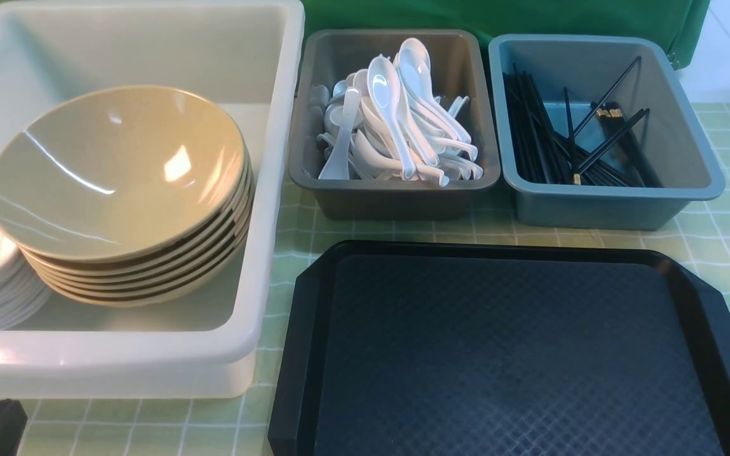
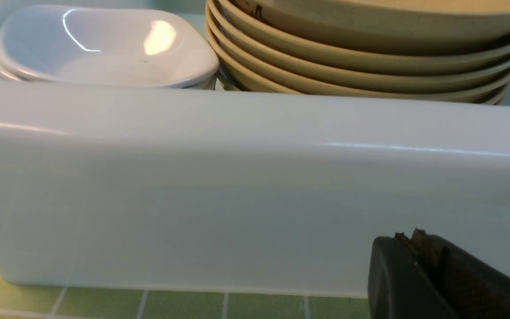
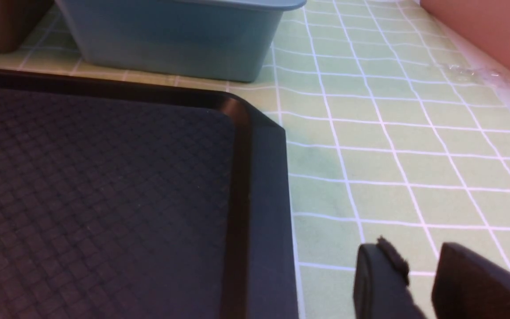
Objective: On green table put chopsticks spoon bowls plates into blue grey white boxes.
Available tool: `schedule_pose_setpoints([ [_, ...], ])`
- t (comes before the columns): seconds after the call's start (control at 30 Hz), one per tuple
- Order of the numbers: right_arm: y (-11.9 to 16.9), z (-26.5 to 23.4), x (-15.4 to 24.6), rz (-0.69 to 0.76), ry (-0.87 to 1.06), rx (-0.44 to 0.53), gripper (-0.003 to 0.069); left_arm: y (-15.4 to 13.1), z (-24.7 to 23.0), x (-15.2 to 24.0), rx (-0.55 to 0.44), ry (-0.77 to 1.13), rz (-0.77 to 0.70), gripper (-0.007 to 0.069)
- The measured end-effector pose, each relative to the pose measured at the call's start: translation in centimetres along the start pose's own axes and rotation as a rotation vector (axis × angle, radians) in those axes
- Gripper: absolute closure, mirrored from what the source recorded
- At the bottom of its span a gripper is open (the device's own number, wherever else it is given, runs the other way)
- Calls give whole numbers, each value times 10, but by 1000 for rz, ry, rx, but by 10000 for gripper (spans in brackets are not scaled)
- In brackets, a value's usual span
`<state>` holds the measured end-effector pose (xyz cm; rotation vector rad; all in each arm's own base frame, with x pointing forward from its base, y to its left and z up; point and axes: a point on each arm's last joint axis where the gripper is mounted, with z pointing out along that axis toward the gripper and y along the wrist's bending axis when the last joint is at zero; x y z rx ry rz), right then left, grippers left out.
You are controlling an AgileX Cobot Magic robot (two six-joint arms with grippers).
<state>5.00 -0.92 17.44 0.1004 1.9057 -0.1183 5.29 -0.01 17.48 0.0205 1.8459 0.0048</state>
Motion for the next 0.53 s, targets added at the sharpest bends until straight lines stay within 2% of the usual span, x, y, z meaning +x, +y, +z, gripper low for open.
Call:
schedule_pose_setpoints([
  [0.53, 0, 0, 0, 1, -1, -1, 442, 0, 0, 0, 0, 0, 0, 627],
])
